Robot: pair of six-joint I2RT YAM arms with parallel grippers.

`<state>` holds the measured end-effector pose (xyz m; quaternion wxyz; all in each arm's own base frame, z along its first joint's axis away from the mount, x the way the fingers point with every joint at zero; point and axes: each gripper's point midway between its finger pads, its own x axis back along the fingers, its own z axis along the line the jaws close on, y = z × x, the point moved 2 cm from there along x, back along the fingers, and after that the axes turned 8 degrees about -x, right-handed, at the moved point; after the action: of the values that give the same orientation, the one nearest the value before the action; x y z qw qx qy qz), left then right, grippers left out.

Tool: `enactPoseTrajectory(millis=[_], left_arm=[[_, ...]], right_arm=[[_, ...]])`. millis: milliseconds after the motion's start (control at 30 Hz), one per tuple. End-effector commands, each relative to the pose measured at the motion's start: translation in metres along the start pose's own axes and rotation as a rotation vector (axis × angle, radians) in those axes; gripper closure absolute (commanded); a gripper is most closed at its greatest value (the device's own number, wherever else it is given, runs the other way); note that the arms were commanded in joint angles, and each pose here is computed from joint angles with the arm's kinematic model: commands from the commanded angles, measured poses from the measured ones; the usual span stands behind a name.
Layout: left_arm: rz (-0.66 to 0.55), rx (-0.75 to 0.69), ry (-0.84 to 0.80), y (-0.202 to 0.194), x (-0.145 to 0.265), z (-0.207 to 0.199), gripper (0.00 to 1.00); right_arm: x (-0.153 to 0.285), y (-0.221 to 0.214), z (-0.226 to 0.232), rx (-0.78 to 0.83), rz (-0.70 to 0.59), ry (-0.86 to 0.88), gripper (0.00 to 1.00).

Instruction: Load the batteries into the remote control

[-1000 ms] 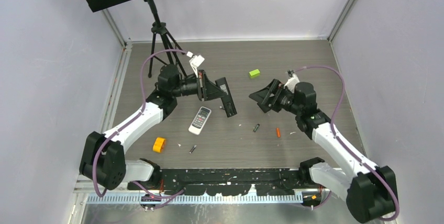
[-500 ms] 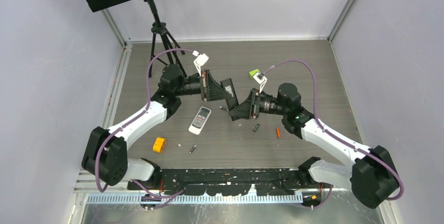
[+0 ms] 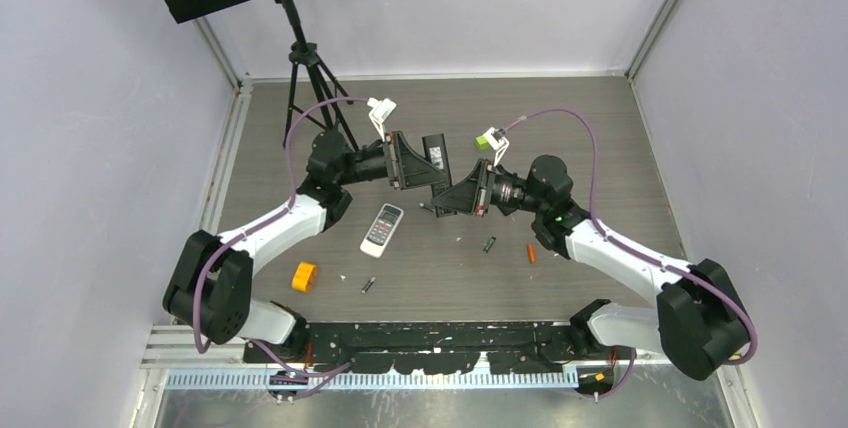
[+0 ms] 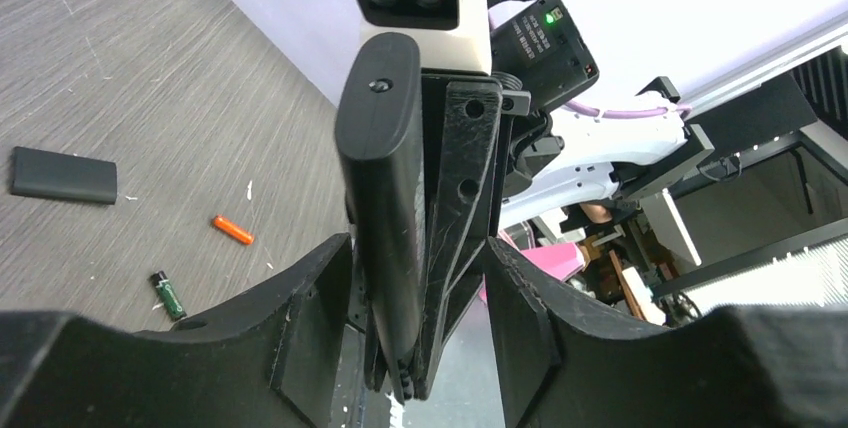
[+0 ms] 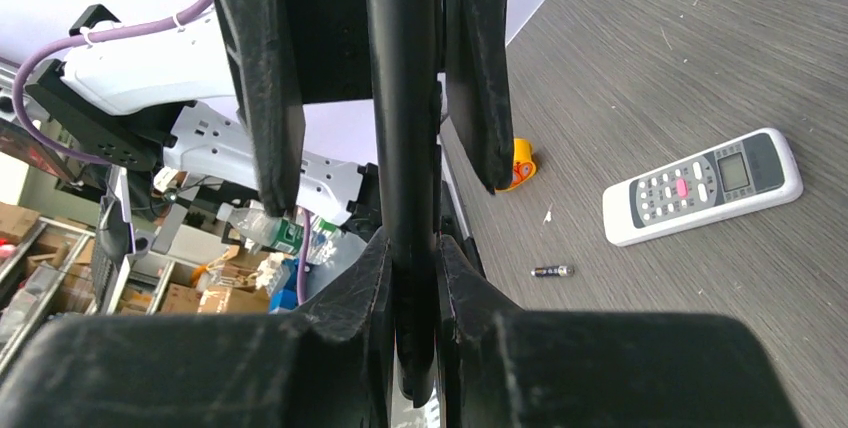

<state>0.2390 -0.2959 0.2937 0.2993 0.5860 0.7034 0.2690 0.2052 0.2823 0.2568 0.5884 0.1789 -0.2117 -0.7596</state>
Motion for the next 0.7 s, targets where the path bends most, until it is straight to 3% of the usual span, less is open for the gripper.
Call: enactPoseTrajectory(millis=[0,67,133,200,267,367,400,500,667], left_arm=[[-0.063,-0.004,-0.011,0.011,-0.006,0.000,0.47],[-0.076,0.001,-0.002,0.013,-0.006,0.002,0.48],[-0.089,-0.003,0.007,0.014,-0.007,0.004,0.57],[-0.094,-0.006,0.015,0.015,-0.007,0.006,0.74],[-0.092,-0.012,0.023,0.014,-0.007,0.009,0.98],[-0.077,-0.044,0.064,0.011,-0.005,0.018,1.00],[-0.075,-0.061,0.091,0.011,-0.003,0.023,1.00],[-0.065,-0.113,0.235,0.009,0.007,0.045,1.00],[-0.060,-0.200,0.589,0.002,0.039,0.092,1.00]], right_arm=[[-0.010,0.021,0.024,0.047,-0.059,0.112,0.86],[-0.011,0.021,0.023,0.042,-0.056,0.112,0.86],[-0.011,0.021,0.022,0.040,-0.055,0.108,0.86],[-0.011,0.020,0.021,0.034,-0.054,0.099,0.86],[-0.010,0.020,0.019,0.025,-0.053,0.085,0.83],[-0.008,0.021,0.010,0.022,-0.074,0.016,0.37],[-0.005,0.023,0.006,0.029,-0.093,-0.027,0.29],[0.009,0.027,-0.022,0.037,-0.156,-0.249,0.21],[0.051,0.027,-0.074,-0.027,-0.254,-0.672,0.21]])
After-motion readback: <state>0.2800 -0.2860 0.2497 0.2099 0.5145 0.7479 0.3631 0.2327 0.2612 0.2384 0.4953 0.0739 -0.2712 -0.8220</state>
